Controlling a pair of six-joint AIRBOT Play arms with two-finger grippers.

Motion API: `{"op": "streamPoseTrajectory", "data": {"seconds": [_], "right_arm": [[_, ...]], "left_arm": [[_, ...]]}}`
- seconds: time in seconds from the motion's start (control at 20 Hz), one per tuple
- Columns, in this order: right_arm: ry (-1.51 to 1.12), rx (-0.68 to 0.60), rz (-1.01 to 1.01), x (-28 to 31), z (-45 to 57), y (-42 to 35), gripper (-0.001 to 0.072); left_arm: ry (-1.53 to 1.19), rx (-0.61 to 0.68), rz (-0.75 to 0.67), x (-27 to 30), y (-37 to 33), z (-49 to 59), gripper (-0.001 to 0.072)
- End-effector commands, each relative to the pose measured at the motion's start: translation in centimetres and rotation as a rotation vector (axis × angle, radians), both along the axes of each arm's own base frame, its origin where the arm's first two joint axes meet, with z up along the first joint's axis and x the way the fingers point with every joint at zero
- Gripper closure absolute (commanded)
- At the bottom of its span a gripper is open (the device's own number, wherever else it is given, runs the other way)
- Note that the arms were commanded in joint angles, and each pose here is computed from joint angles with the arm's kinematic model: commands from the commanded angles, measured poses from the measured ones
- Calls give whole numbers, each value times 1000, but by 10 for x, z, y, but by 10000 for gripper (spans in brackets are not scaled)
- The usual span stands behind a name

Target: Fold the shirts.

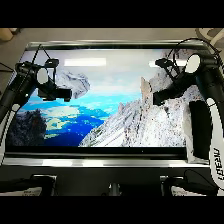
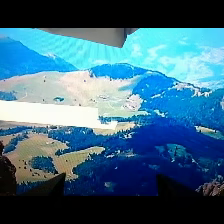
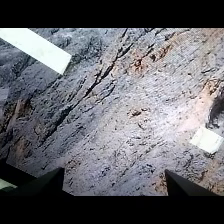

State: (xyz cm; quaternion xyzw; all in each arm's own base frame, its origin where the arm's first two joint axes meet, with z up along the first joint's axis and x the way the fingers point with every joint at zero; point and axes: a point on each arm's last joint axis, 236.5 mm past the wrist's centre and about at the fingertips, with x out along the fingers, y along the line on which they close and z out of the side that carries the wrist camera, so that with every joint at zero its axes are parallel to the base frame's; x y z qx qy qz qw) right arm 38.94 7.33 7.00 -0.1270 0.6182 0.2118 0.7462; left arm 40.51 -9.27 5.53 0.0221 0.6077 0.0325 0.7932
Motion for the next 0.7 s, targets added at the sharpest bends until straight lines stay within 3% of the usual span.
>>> {"op": "streamPoseTrajectory", "data": {"seconds": [0.0, 0.65], "right_arm": [[0, 0, 1, 0, 0, 1, 20], [0, 0, 1, 0, 0, 1, 20]], "left_arm": [[0, 0, 0, 0, 0, 0, 30], [0, 0, 0, 0, 0, 0, 30]]}}
